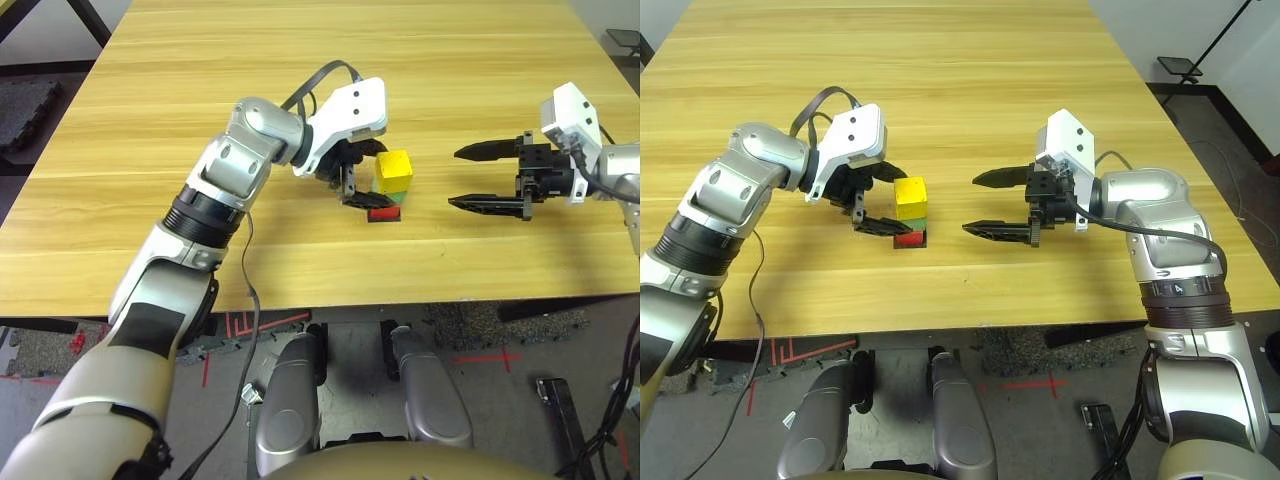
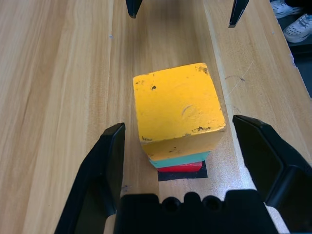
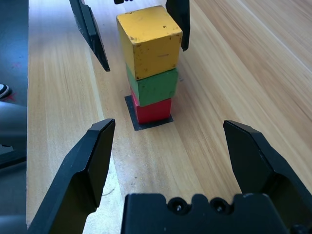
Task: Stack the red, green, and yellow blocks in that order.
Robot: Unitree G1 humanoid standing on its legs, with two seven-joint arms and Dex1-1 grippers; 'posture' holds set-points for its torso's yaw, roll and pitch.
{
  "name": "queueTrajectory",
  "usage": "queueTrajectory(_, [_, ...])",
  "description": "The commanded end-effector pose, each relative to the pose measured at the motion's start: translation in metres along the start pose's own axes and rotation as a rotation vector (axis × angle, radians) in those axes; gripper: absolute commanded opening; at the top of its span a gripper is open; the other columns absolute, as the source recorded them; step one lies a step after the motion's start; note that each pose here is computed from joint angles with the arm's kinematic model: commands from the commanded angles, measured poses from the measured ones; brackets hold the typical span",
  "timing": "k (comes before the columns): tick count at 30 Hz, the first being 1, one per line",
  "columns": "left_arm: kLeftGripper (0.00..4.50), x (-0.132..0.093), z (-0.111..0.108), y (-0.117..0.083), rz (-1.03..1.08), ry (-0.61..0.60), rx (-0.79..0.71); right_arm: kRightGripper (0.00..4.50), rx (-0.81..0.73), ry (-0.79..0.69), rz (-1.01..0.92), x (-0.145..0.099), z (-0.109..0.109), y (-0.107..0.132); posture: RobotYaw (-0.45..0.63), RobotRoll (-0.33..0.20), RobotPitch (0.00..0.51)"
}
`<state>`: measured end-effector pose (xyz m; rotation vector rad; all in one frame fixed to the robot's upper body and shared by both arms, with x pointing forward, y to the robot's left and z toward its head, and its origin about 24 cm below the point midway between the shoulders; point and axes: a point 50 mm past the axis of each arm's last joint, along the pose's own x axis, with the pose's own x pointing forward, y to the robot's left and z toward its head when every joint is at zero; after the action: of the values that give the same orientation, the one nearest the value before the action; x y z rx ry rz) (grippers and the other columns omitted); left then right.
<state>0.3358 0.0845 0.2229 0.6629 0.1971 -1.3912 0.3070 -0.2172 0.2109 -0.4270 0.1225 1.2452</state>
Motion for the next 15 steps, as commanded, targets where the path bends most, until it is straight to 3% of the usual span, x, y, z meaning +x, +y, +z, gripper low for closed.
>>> queueTrajectory(1, [4.47, 0.001, -0.002, -0.001, -0.016, 0.027, -0.001, 4.50, -0.011, 0.006, 0.005, -0.001, 0.001, 0.000, 0.26, 0.100, 0.226])
queueTrajectory(9, [4.47, -0.021, -0.007, 0.001, 0.006, 0.052, -0.008, 4.50, -0.021, 0.020, 0.013, -0.007, 0.004, -0.003, 0.27, 0.094, 0.216])
queueTrajectory(15, [4.47, -0.055, -0.022, 0.001, 0.048, 0.126, -0.053, 4.50, 0.007, 0.081, 0.017, -0.028, 0.001, -0.008, 0.27, 0.088, 0.220])
